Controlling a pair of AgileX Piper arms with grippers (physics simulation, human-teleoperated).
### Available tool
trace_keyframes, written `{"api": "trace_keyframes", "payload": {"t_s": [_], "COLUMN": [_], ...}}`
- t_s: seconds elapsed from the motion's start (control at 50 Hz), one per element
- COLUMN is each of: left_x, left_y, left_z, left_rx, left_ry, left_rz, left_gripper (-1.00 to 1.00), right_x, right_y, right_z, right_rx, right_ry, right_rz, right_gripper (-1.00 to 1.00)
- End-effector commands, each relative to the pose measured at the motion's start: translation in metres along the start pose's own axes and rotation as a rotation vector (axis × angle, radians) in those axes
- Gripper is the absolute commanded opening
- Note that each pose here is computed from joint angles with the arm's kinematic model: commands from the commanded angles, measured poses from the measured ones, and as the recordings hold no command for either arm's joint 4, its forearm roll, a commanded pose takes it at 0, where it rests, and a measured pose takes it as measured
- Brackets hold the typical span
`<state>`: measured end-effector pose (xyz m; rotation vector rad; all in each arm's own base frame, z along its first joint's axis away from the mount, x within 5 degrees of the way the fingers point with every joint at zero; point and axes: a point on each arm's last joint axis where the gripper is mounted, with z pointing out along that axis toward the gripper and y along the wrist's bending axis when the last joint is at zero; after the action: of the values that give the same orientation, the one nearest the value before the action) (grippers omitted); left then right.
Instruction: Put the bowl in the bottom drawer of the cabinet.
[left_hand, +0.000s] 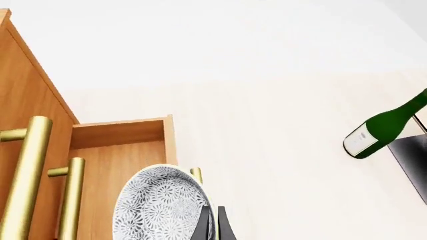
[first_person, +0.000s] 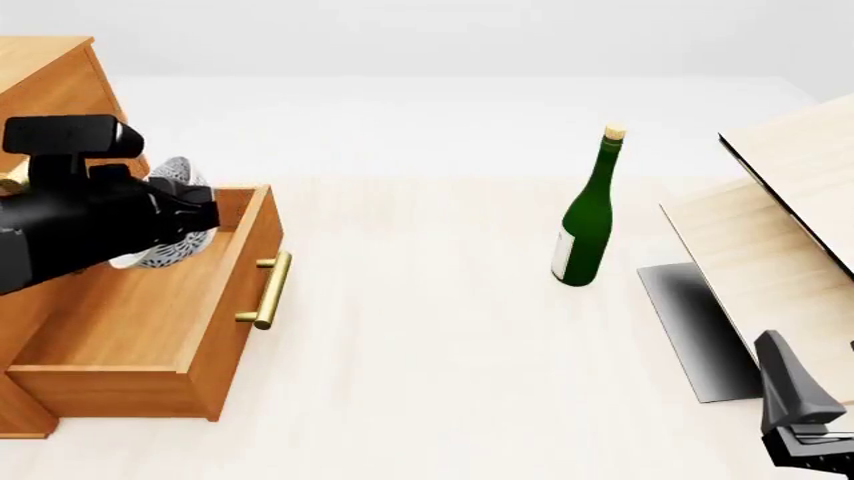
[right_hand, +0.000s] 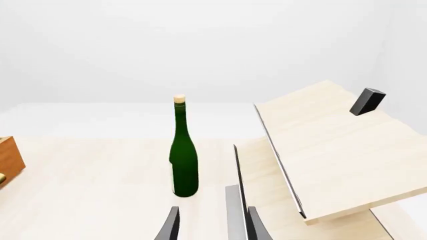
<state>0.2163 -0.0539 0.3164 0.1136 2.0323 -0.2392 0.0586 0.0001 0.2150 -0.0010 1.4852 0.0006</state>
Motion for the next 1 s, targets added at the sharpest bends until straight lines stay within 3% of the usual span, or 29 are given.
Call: {"api": "trace_keyframes", "payload": {"t_s": [0.02,0.44,0.46,0.52,0.56,0.64,0.74,0.82,0.94,1.0], "left_x": [0.004,0.014,0.008,0.016,0.006,0.018,0.009,0.025,0.019,0.027], "left_y": [0.004,0.009,0.008,0.010,0.010,0.014,0.013,0.019,0.020,0.023], "left_z": [0.000,0.010,0.004,0.011,0.005,0.015,0.006,0.019,0.014,0.021], "left_rx": [-0.015,-0.028,-0.029,-0.033,-0.040,-0.050,-0.053,-0.064,-0.074,-0.079], "left_ry": [-0.016,0.002,0.003,0.006,0.010,0.014,0.016,0.020,0.023,0.024], "left_rz": [-0.023,-0.042,-0.043,-0.047,-0.054,-0.056,-0.060,-0.072,-0.082,-0.084], "left_gripper": [-1.00,-1.00,-1.00,-1.00,-1.00,-1.00,-1.00,-1.00,-1.00,-1.00], "right_x": [0.000,0.000,0.000,0.000,0.000,0.000,0.000,0.000,0.000,0.000], "right_y": [0.000,0.000,0.000,0.000,0.000,0.000,0.000,0.000,0.000,0.000], "right_z": [0.001,0.001,0.001,0.001,0.002,0.002,0.001,0.002,0.002,0.001], "right_rx": [0.000,0.000,0.000,0.000,0.000,0.000,0.000,0.000,0.000,0.000], "right_ry": [0.000,0.000,0.000,0.000,0.000,0.000,0.000,0.000,0.000,0.000], "right_rz": [0.000,0.000,0.000,0.000,0.000,0.000,0.000,0.000,0.000,0.000], "right_gripper": [1.00,1.00,1.00,1.00,1.00,1.00,1.00,1.00,1.00,1.00]}}
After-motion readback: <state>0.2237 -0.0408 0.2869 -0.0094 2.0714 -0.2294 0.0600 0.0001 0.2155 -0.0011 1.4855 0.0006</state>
